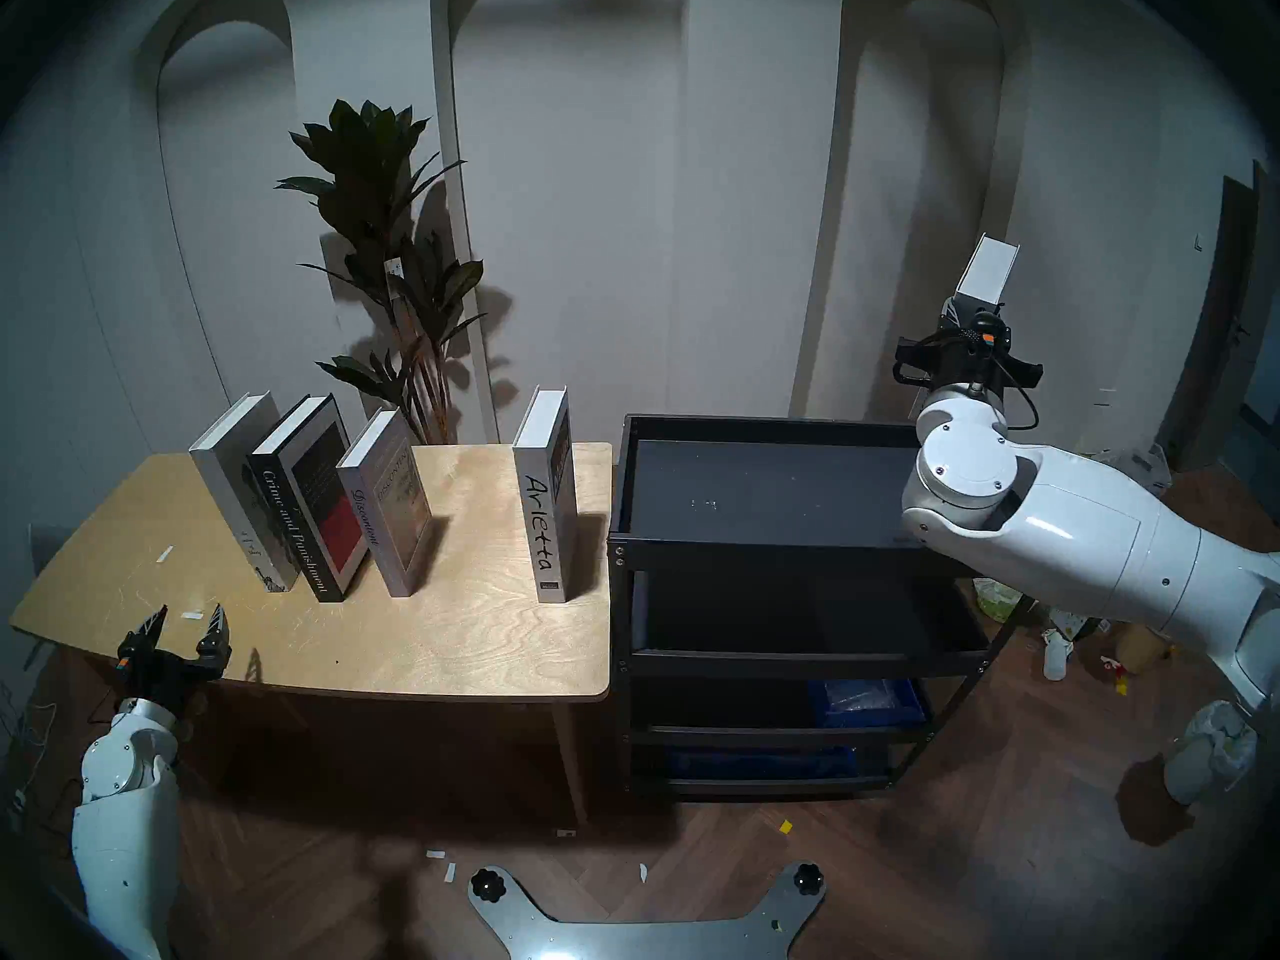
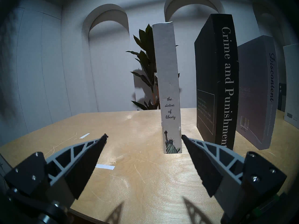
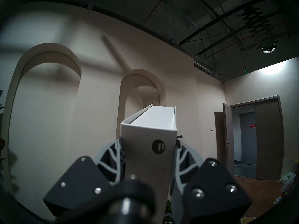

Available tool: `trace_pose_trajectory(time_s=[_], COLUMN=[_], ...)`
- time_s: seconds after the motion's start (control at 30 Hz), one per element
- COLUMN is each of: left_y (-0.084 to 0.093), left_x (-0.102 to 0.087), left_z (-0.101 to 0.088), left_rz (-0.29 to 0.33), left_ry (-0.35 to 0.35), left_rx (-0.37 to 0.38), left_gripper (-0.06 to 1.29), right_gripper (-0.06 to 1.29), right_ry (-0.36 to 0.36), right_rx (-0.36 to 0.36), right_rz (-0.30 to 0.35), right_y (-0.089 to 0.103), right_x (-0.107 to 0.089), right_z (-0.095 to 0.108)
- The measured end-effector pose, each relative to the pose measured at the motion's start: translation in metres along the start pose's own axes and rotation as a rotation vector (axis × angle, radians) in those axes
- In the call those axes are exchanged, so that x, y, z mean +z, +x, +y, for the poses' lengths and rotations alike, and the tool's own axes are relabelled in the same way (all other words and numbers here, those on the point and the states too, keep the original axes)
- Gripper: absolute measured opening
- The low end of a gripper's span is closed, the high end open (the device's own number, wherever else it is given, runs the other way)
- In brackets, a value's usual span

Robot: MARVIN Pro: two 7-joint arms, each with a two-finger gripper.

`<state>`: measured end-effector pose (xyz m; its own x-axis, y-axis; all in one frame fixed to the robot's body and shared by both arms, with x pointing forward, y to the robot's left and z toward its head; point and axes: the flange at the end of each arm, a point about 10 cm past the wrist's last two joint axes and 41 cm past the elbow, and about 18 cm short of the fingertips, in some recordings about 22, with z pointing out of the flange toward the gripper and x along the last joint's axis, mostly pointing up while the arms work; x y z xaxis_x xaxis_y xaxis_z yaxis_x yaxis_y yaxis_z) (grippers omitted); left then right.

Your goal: Move the books from the display table onto the shelf, standing them upright with spines facing out and tallest at one end

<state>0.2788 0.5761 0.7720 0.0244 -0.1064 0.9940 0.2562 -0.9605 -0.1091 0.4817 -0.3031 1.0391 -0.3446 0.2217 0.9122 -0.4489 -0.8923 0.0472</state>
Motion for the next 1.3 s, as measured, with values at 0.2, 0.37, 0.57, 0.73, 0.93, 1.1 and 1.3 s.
trace_pose_trajectory(time_s=[0.2,0.37,0.57,0.73,0.93,1.1,1.3], left_y=[0.000,0.001,0.001,0.001,0.002,0.003,0.004], left_x=[0.000,0.000,0.001,0.001,0.001,0.001,0.002], left_z=[0.000,0.000,0.000,0.000,0.000,0.001,0.001], left_rz=[0.001,0.001,0.002,0.003,0.004,0.006,0.008], left_ry=[0.000,-0.001,-0.001,-0.002,-0.004,-0.006,-0.009], left_rx=[0.000,0.001,0.001,0.001,0.002,0.003,0.004], left_gripper=[1.25,1.25,1.25,1.25,1.25,1.25,1.25], right_gripper=[0.40,0.40,0.40,0.40,0.40,0.40,0.40], right_ry=[0.097,0.162,0.227,0.271,0.317,0.362,0.393], right_rx=[0.006,0.003,-0.013,-0.027,-0.033,-0.032,-0.017], right_rz=[-0.042,-0.081,-0.126,-0.154,-0.182,-0.215,-0.252], right_y=[0.000,-0.004,-0.010,-0.013,-0.015,-0.019,-0.025], right_x=[-0.003,-0.005,-0.005,-0.002,0.000,0.006,0.014], right_z=[0.014,0.027,0.045,0.063,0.079,0.096,0.115])
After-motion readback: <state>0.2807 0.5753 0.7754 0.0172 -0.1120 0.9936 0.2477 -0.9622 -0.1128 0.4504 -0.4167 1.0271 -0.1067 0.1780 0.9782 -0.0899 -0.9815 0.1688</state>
